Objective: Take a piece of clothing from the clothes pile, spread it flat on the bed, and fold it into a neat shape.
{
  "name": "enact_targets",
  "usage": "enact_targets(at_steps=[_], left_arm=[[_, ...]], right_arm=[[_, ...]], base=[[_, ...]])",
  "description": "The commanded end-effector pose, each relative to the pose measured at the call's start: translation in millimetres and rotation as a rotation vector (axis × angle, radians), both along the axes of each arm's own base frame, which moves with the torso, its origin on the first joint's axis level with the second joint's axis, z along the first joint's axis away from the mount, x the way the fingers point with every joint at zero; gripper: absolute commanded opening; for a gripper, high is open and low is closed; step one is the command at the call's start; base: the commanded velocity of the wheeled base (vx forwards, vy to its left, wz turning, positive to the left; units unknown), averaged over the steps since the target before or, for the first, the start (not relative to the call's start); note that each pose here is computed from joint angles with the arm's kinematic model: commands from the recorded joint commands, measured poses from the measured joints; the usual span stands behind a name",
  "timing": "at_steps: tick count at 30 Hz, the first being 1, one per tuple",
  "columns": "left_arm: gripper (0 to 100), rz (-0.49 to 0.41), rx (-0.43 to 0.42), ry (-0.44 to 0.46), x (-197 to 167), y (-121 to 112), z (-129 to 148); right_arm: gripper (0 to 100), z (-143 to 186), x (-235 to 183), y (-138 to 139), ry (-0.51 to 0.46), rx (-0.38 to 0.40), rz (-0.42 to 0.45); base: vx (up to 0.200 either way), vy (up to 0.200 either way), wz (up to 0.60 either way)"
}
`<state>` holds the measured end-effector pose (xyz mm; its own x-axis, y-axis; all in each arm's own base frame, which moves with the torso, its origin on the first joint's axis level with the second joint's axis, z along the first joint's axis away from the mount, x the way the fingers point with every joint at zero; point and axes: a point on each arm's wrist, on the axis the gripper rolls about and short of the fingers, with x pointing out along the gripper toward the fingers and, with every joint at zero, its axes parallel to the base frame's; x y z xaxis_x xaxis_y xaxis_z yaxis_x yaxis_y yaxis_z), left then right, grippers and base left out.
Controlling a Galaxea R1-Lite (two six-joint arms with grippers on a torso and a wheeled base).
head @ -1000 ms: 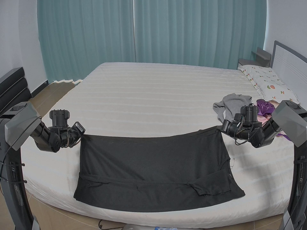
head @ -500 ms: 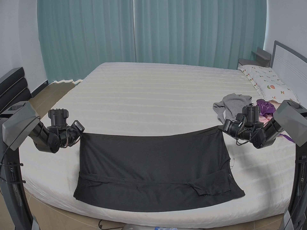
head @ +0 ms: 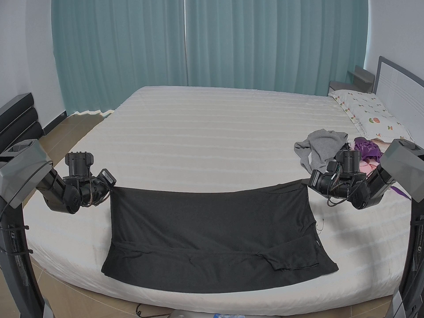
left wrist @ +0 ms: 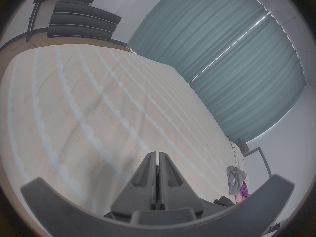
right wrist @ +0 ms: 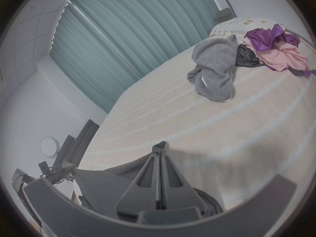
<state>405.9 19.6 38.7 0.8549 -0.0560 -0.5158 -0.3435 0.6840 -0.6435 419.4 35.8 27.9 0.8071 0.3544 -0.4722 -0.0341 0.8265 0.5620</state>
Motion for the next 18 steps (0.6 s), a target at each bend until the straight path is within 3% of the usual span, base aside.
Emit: enact_targets(at_steps=[1,13,18], left_arm=[[0,-0.008,-0.002,-0.013,-13,-2,14],[0,-0.015,0.003,0.052,-47,-4,13],[0,-0.061,0.051,0.083,-67,-10,14]], right_arm=[[0,8,-15,-2,0.012,0.010,0.017],[0,19,-53,-9,0.056,0.033,0.061],[0,16,-72,-16,0.095,0.034,0.085]], base=[[0.000,0.000,0.00],[0.000,0.000,0.00],[0.000,0.000,0.00]])
